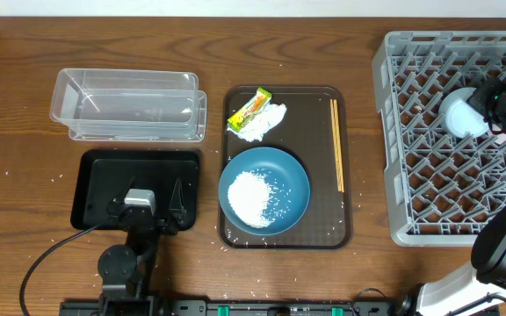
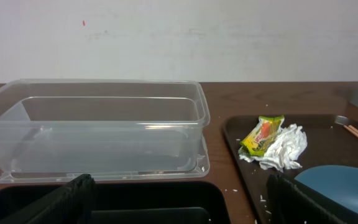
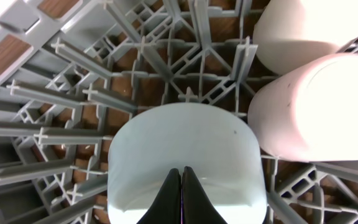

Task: Sort waste into correct bins and load items into the dishwasher rack
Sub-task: 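Release the light-blue bowl in the rack and lift the right gripper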

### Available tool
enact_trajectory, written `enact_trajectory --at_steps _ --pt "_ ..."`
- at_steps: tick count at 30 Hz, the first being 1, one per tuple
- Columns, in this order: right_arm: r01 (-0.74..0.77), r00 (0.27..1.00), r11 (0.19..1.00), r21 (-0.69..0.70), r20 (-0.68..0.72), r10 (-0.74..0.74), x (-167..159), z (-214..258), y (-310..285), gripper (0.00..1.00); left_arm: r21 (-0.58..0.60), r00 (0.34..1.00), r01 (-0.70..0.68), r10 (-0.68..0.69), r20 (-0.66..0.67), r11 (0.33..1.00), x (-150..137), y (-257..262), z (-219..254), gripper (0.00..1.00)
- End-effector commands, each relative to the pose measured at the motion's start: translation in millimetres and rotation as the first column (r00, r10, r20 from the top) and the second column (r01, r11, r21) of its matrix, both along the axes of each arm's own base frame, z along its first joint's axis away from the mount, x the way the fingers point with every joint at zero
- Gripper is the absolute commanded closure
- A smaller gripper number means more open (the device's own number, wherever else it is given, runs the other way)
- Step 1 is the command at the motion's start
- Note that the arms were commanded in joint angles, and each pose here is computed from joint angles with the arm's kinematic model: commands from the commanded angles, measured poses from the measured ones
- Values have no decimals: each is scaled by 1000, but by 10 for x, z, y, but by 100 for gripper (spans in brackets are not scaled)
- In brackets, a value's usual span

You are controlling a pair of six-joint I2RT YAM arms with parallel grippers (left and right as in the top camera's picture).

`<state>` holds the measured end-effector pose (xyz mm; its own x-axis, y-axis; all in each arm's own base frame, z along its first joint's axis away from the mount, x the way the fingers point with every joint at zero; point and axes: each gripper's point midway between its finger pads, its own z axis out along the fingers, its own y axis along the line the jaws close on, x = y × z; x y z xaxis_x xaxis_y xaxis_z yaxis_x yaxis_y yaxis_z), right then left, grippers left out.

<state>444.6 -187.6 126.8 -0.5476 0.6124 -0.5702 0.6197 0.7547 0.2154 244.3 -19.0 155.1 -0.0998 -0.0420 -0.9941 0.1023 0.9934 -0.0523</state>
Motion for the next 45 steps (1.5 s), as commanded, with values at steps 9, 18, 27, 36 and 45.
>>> enact_trajectory --at_steps 9,18,27,36,45 --pt "-5 1000 1000 -23 19 5 122 13 2 99 5 999 17 -17 -41 1000 -10 -31 -139 9" --pt "-33 996 999 -13 83 34 -33 621 145 99 5 999 17 -17 -41 1000 -10 -31 -139 9" --pt "1 999 1000 -3 -51 -1 -174 188 98 99 5 999 17 -17 -41 1000 -10 -31 -139 9" --pt "3 996 1000 13 -93 -1 -66 -175 49 99 5 999 17 -17 -41 1000 -10 -31 -139 9" --pt "3 1000 1000 -18 -15 -3 100 -67 -17 99 5 999 17 -17 -41 1000 -10 -31 -139 9"
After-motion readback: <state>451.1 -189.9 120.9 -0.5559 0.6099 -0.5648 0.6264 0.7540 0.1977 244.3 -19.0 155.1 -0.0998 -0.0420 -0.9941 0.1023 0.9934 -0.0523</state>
